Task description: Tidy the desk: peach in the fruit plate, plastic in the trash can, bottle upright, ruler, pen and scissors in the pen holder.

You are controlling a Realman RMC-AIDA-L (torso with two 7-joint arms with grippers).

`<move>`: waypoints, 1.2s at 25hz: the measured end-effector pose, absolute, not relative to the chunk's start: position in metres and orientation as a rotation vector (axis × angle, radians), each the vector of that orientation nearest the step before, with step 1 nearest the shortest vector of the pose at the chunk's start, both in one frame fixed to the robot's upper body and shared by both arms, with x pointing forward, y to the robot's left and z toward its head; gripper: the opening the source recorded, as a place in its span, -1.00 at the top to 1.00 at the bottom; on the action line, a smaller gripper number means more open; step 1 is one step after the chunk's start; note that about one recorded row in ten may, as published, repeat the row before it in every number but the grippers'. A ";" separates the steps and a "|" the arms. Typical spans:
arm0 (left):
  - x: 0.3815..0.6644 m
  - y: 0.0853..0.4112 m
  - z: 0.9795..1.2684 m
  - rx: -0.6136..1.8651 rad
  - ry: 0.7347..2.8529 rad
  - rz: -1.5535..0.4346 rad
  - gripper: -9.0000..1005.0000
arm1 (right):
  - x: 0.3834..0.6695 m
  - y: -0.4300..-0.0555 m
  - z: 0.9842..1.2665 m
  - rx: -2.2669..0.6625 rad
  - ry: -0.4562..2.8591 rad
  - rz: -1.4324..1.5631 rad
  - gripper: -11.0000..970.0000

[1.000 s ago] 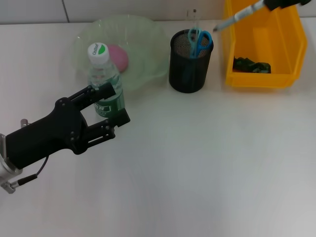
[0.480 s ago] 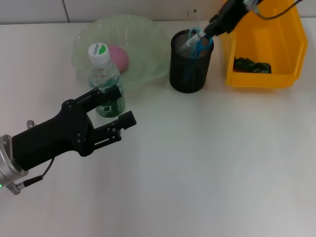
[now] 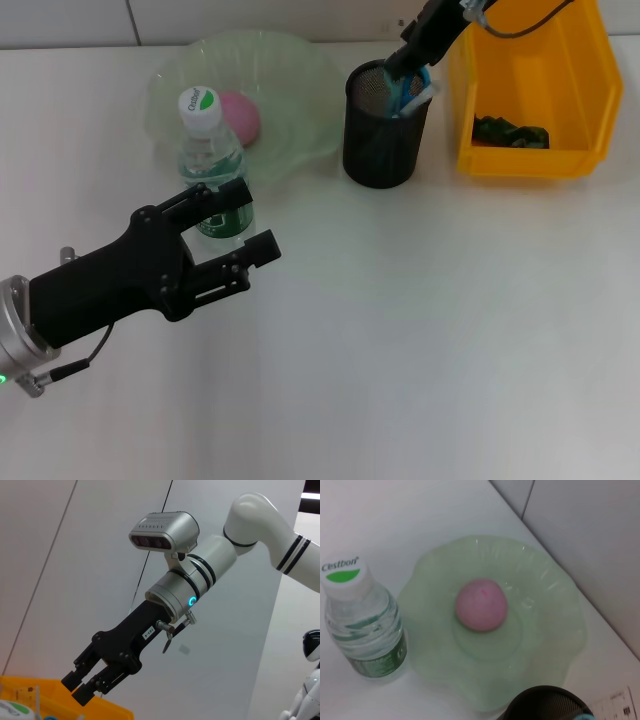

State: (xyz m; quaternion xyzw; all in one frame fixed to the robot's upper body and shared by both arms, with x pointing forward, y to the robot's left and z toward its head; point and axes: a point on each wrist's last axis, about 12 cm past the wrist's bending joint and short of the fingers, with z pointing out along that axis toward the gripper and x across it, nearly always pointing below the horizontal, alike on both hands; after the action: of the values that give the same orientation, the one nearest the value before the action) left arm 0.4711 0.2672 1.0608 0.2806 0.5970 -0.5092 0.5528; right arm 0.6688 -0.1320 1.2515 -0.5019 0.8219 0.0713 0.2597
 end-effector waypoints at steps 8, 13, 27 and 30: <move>0.469 0.277 1.065 0.680 1.412 -1.221 -0.57 | 0.649 -0.162 1.264 -1.212 2.108 0.354 -0.10; 0.468 0.293 1.068 0.693 1.441 -1.218 -0.57 | 0.603 -0.226 1.249 -1.057 1.952 0.689 -0.40; 0.464 0.314 1.071 0.854 1.563 -1.235 -0.56 | 0.457 -0.316 1.073 -0.853 1.576 1.282 -0.43; 0.466 0.314 1.072 0.860 1.566 -1.241 -0.56 | 0.447 -0.310 1.068 -0.881 1.555 1.300 -0.43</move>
State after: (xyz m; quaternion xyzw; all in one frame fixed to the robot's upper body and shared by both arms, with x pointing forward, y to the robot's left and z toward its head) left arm 0.4657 0.3136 1.0718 0.3501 0.6374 -0.5052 0.4647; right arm 0.4469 -0.3105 1.0682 -0.3562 0.6288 0.5254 0.4491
